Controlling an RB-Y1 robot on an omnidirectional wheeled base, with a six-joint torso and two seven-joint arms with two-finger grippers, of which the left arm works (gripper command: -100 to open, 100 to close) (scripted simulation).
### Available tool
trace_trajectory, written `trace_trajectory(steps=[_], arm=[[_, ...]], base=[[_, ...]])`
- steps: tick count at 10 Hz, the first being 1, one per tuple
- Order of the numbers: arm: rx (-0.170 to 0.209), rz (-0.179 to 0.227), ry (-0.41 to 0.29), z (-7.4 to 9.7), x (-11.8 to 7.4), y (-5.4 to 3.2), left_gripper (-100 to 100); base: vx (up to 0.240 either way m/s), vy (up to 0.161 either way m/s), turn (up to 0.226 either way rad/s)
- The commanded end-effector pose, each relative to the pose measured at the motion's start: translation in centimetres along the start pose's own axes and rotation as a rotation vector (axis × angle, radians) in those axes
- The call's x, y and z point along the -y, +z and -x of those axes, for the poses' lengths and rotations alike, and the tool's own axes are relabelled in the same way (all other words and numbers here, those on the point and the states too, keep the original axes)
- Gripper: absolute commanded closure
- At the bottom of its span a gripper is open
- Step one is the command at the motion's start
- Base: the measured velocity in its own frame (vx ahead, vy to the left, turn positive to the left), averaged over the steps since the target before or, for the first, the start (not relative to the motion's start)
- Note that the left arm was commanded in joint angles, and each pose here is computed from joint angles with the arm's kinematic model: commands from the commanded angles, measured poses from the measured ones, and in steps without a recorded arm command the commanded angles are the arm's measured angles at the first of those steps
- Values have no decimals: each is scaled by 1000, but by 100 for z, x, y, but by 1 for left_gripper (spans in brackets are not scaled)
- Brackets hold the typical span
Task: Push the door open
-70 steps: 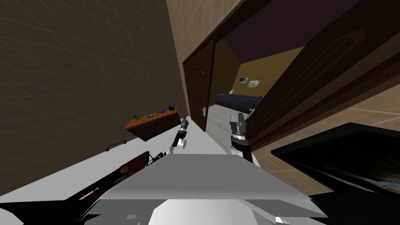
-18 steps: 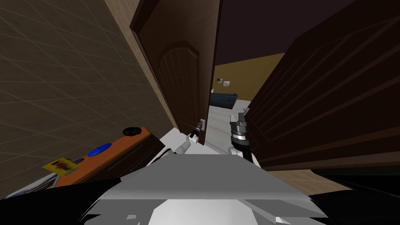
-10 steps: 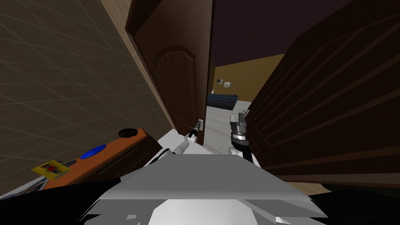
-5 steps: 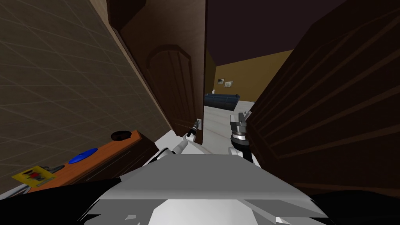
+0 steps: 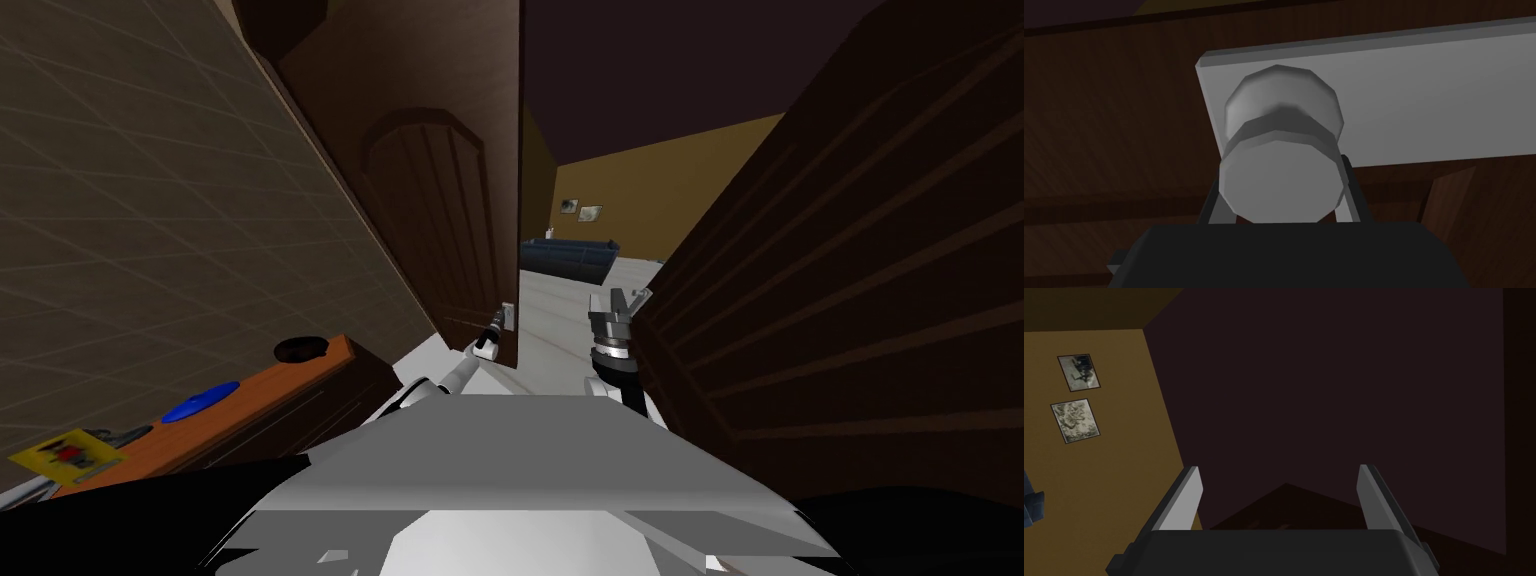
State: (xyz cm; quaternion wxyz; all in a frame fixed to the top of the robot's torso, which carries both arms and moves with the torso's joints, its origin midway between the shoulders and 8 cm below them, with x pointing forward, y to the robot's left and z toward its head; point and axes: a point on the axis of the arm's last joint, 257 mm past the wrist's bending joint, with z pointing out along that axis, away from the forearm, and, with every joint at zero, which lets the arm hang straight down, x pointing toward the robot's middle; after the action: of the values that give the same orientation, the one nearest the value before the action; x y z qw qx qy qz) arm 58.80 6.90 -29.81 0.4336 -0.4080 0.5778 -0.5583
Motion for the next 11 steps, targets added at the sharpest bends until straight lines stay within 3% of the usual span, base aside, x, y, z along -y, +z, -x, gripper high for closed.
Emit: trace_trajectory(steps=[1, 2, 3, 7, 11], arm=[[37, 3, 5, 250, -10, -14, 100], [46, 3, 4, 294, -10, -14, 100], [34, 5, 4, 217, -14, -29, -100], [24, 5, -3, 156, -10, -30, -100], [0, 1, -34, -55, 14, -21, -100]], base=[[122, -158, 147], [148, -143, 96], [-53, -51, 45], [-179, 58, -8], [-215, 42, 5]])
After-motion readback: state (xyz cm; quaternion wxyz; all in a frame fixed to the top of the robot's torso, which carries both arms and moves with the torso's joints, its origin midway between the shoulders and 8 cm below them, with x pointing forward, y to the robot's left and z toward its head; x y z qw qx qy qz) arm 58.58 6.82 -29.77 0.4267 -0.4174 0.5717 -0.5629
